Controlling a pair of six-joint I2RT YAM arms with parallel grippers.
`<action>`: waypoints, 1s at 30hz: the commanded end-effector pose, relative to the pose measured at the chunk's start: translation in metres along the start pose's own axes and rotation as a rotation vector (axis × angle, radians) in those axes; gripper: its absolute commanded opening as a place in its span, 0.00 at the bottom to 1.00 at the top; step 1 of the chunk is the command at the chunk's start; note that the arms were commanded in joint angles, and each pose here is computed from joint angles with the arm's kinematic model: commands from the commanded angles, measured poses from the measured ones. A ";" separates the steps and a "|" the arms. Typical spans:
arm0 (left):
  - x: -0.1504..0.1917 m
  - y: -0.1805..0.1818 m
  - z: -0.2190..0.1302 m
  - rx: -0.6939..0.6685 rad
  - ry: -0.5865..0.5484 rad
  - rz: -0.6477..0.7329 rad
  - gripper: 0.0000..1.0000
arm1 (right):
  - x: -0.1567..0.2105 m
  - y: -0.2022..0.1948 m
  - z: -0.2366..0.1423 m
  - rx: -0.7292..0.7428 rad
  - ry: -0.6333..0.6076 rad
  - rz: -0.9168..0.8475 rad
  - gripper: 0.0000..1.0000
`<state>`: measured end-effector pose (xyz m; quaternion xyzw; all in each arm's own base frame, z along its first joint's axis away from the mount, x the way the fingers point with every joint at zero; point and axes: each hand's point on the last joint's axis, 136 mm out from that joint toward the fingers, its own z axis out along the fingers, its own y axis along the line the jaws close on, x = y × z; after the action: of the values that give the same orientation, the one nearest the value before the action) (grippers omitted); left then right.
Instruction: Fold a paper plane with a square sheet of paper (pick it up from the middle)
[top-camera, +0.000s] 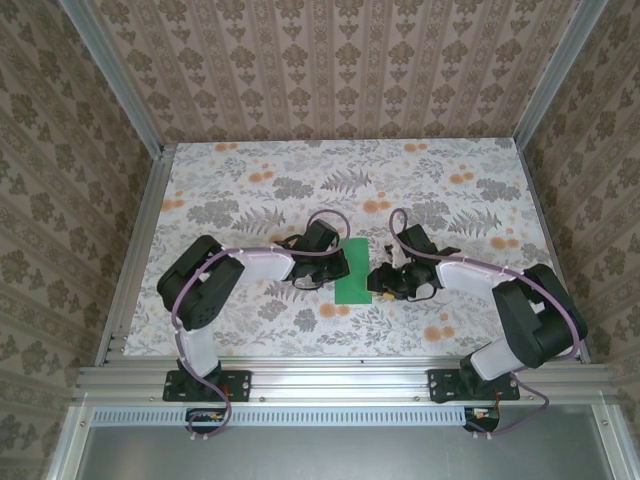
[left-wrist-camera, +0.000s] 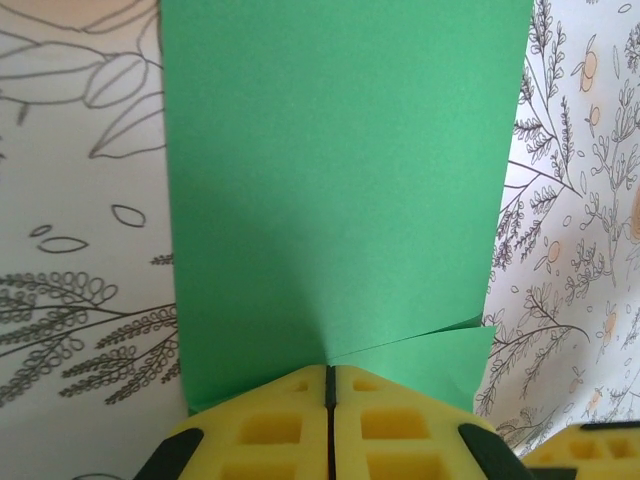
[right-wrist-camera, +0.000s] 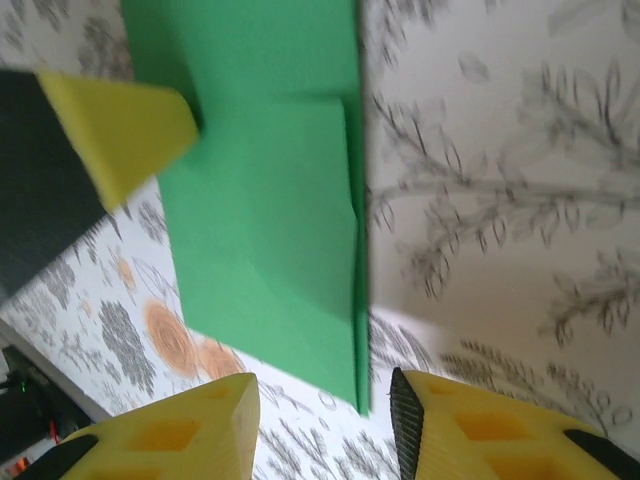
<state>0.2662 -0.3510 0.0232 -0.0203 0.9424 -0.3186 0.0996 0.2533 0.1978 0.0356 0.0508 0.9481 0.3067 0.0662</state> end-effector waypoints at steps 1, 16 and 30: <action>0.004 0.003 0.004 -0.034 0.018 0.024 0.08 | -0.015 -0.005 0.005 0.049 -0.018 -0.001 0.43; 0.004 0.003 0.004 -0.034 0.018 0.023 0.08 | -0.021 0.009 0.027 -0.052 0.024 0.022 0.33; 0.002 0.000 0.001 -0.033 0.009 0.023 0.08 | -0.023 0.021 0.027 -0.127 0.023 0.023 0.29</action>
<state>0.2637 -0.3505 0.0221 -0.0187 0.9447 -0.3132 0.0955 0.2835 0.2203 0.0239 0.0568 0.9347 0.3460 0.0584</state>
